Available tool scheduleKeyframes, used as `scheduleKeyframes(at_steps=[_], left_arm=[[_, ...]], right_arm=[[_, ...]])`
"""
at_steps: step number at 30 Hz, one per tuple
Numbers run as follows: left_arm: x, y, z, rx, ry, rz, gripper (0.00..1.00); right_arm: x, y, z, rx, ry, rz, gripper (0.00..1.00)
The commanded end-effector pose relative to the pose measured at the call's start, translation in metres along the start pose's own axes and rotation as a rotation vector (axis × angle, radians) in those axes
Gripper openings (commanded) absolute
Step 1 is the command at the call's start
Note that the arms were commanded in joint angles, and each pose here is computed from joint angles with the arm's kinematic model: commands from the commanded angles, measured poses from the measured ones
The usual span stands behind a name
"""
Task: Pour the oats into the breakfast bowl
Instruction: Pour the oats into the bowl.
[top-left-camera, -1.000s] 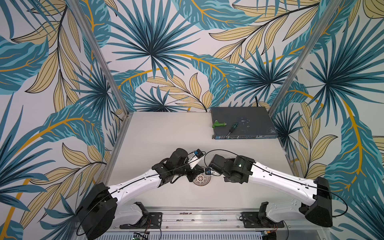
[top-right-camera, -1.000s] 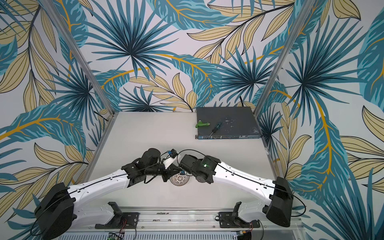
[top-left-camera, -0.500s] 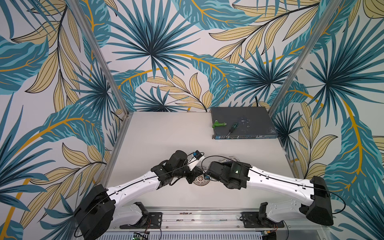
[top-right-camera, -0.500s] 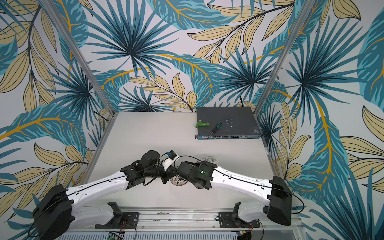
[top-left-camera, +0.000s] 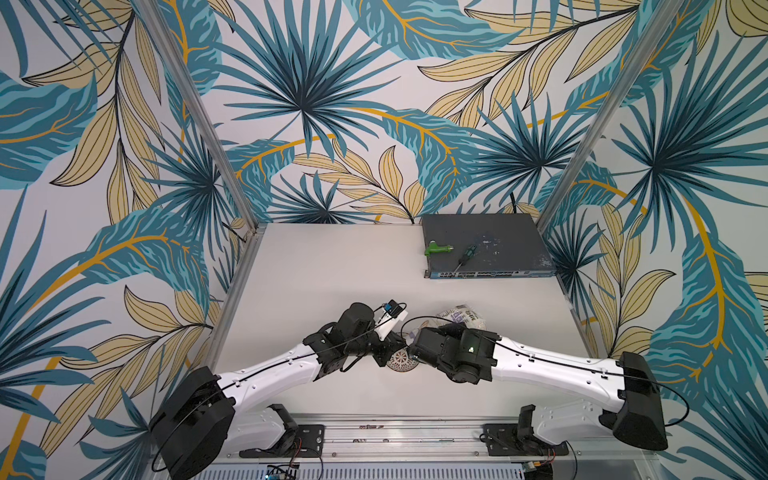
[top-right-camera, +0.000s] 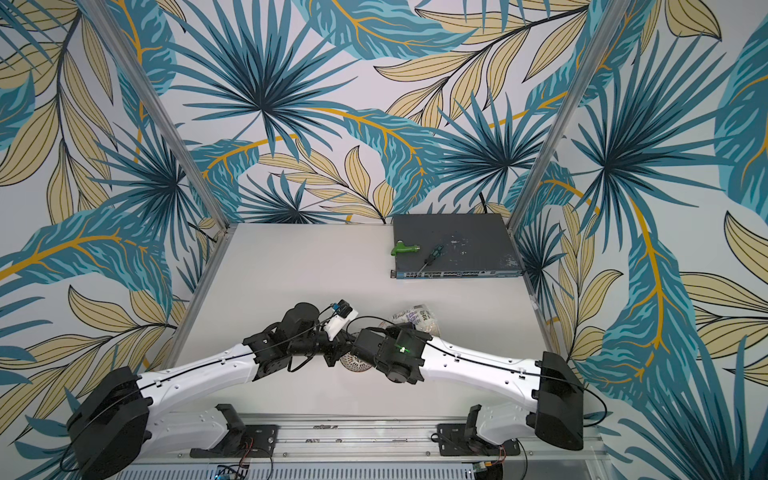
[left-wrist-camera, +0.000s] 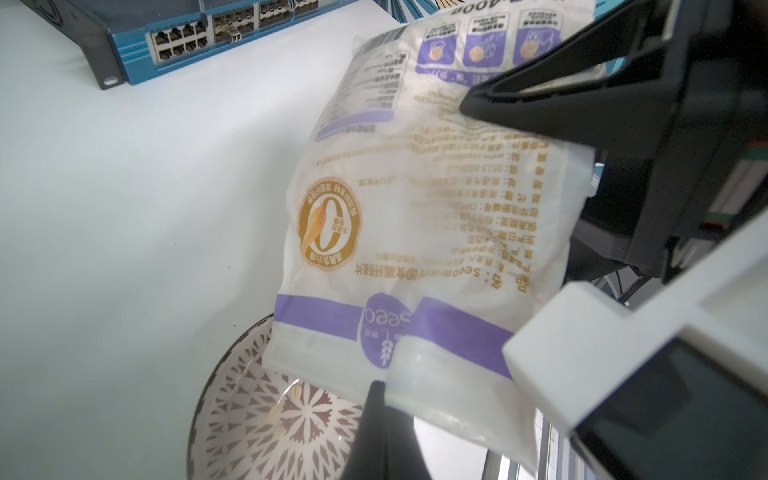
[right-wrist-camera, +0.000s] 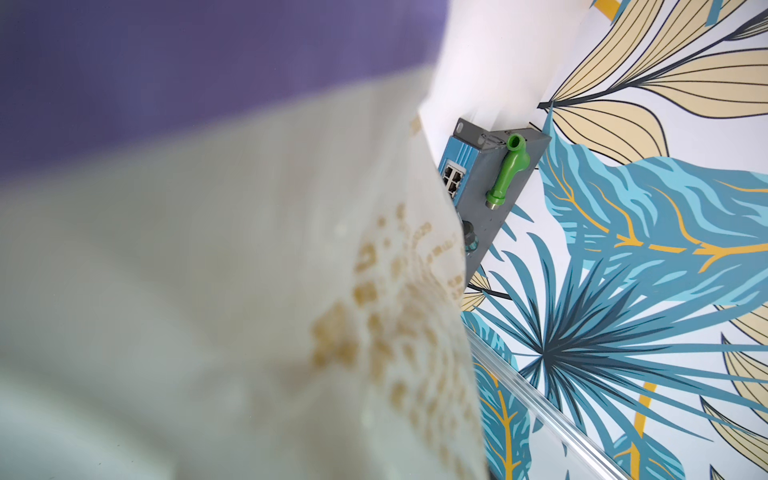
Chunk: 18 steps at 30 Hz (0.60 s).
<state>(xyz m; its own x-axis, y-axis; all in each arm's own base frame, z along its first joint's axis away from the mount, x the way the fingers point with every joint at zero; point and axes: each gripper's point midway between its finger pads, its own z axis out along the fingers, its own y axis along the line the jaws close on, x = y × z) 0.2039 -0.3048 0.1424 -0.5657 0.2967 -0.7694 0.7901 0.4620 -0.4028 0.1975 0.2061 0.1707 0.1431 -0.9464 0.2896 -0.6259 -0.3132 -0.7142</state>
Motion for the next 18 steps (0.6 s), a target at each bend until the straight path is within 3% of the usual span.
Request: scheduleKeyframes(at_steps=[1, 18], left_arm=[[0.004, -0.0021, 0.002, 0.014, 0.007, -0.017, 0.0], [0.0124, 0.0019, 0.0026, -0.006, 0.023, -0.042, 0.0]], right_arm=[[0.0337, -0.0304, -0.0088, 0.189, 0.138, -0.014, 0.0], [0.0297, -0.0363, -0.015, 0.321, 0.165, -0.068, 0.0]])
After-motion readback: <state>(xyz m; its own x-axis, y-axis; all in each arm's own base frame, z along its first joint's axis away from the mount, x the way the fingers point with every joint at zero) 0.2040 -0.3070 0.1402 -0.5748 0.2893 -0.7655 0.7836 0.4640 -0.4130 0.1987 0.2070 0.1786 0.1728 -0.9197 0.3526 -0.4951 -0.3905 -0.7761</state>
